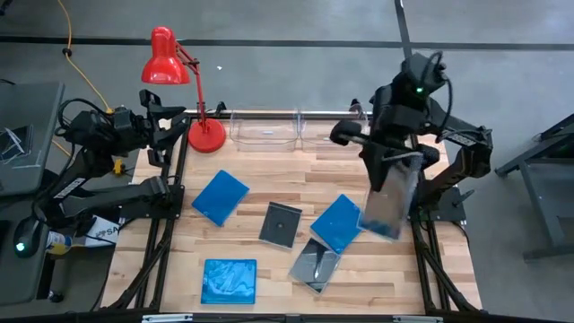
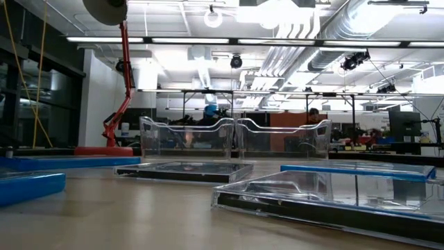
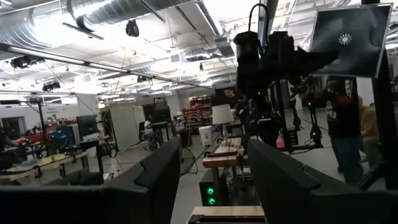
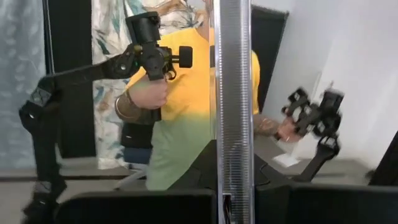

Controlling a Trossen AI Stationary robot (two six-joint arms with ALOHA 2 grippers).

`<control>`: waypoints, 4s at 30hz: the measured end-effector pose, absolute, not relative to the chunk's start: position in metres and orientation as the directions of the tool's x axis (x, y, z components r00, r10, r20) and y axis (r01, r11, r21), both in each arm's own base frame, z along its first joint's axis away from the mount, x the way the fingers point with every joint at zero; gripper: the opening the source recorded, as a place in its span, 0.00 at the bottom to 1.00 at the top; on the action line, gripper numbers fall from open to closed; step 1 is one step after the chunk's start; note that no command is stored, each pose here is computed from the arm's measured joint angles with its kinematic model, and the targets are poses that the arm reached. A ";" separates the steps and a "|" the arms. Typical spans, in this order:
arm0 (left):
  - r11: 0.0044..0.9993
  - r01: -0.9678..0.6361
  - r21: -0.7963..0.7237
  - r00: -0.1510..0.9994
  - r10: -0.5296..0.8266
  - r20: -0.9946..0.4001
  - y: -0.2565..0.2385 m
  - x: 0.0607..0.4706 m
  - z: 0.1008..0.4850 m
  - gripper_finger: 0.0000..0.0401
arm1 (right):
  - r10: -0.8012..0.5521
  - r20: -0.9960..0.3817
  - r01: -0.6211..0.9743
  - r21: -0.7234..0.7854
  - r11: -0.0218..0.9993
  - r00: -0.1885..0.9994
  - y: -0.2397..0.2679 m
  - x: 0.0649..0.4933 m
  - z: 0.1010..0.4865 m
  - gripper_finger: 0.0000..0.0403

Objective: Pick & place jewel cases by type
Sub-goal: Put the top black cd case into the right transparent bin

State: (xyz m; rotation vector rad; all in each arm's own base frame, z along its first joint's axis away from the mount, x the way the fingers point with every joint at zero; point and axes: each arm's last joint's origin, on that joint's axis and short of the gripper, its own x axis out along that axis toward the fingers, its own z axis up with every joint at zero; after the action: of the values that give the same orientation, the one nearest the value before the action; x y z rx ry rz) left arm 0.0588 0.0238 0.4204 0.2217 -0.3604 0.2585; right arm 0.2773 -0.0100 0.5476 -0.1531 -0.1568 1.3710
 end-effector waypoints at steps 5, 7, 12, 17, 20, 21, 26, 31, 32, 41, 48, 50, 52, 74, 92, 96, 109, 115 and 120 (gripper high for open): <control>0.943 -0.289 0.167 0.903 0.210 0.374 0.024 0.059 0.420 0.45 | 0.975 0.026 -0.975 0.003 0.223 0.223 -0.014 0.291 0.526 0.00; 0.942 -0.290 0.167 0.903 0.211 0.374 0.024 0.059 0.420 0.45 | 0.967 0.027 -0.963 0.106 0.249 0.253 -0.018 0.298 0.514 0.00; 0.937 -0.310 0.161 0.897 0.232 0.376 0.024 0.059 0.420 0.45 | 0.921 0.027 -0.875 0.324 0.360 0.389 -0.036 0.316 0.475 0.00; 0.933 -0.329 0.148 0.891 0.255 0.376 0.025 0.058 0.420 0.45 | 0.760 -0.004 -0.669 0.471 0.575 0.650 -0.061 0.332 0.430 0.00; 0.931 -0.336 0.139 0.890 0.265 0.371 0.026 0.059 0.420 0.45 | 0.585 -0.054 -0.455 0.572 0.683 0.809 -0.077 0.338 0.403 0.00; 0.931 -0.337 0.137 0.889 0.267 0.372 0.026 0.059 0.420 0.45 | 0.521 -0.074 -0.379 0.601 0.704 0.851 -0.081 0.339 0.394 0.00; 0.936 -0.332 0.118 0.889 0.268 0.372 0.026 0.059 0.420 0.45 | 0.283 -0.057 -0.170 0.681 0.712 0.957 -0.093 0.344 0.364 0.00; 0.939 -0.336 0.074 0.883 0.287 0.372 0.026 0.058 0.420 0.45 | 0.127 0.117 -0.171 0.753 0.635 0.985 -0.095 0.342 0.342 0.00; 0.939 -0.339 0.057 0.881 0.296 0.369 0.026 0.058 0.419 0.45 | 0.083 0.164 -0.179 0.768 0.615 0.983 -0.095 0.340 0.337 0.00; 0.917 -0.393 -0.063 0.875 0.394 0.280 0.030 0.060 0.411 0.45 | -0.328 0.586 -0.375 0.767 0.521 0.741 -0.084 0.297 0.299 0.00; 0.888 -0.447 -0.110 0.851 0.460 0.251 0.033 0.060 0.408 0.45 | -0.338 0.656 -0.450 0.728 0.516 0.675 -0.076 0.274 0.289 0.00; 0.883 -0.456 -0.116 0.846 0.470 0.251 0.033 0.060 0.408 0.45 | -0.298 0.673 -0.477 0.709 0.519 0.677 -0.073 0.275 0.294 0.00; 0.882 -0.457 -0.117 0.845 0.472 0.252 0.033 0.060 0.408 0.45 | -0.279 0.691 -0.490 0.689 0.533 0.667 -0.071 0.277 0.300 0.00; 0.883 -0.452 -0.126 0.848 0.469 0.248 0.033 0.060 0.407 0.45 | -0.421 -0.158 0.447 0.403 0.798 0.893 -0.143 0.282 0.336 0.00; 0.880 -0.457 -0.127 0.852 0.474 0.222 0.033 0.060 0.405 0.45 | -0.580 -0.639 0.425 -0.401 0.812 0.505 -0.151 0.247 0.364 0.00; 0.880 -0.457 -0.128 0.852 0.474 0.222 0.033 0.060 0.405 0.45 | -0.439 -0.747 0.351 -0.289 0.891 0.499 -0.158 0.238 0.352 0.00; 0.893 -0.429 -0.133 0.865 0.449 0.225 0.032 0.061 0.405 0.45 | -0.183 -0.882 0.283 -0.059 0.957 0.434 -0.193 0.236 0.311 0.00; 0.902 -0.412 -0.129 0.874 0.431 0.224 0.032 0.061 0.405 0.45 | -0.148 -0.902 0.250 -0.046 0.967 0.405 -0.206 0.236 0.297 0.00; 0.913 -0.388 -0.122 0.886 0.406 0.223 0.031 0.061 0.405 0.45 | -0.174 -0.909 0.209 -0.099 0.973 0.379 -0.215 0.235 0.292 0.00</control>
State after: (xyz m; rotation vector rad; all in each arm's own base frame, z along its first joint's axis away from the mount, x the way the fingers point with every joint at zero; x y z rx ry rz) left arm 0.0614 0.0312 0.4050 -0.0749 -0.2478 0.4134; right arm 0.2347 -0.2149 0.2916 0.0339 1.1566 -0.2448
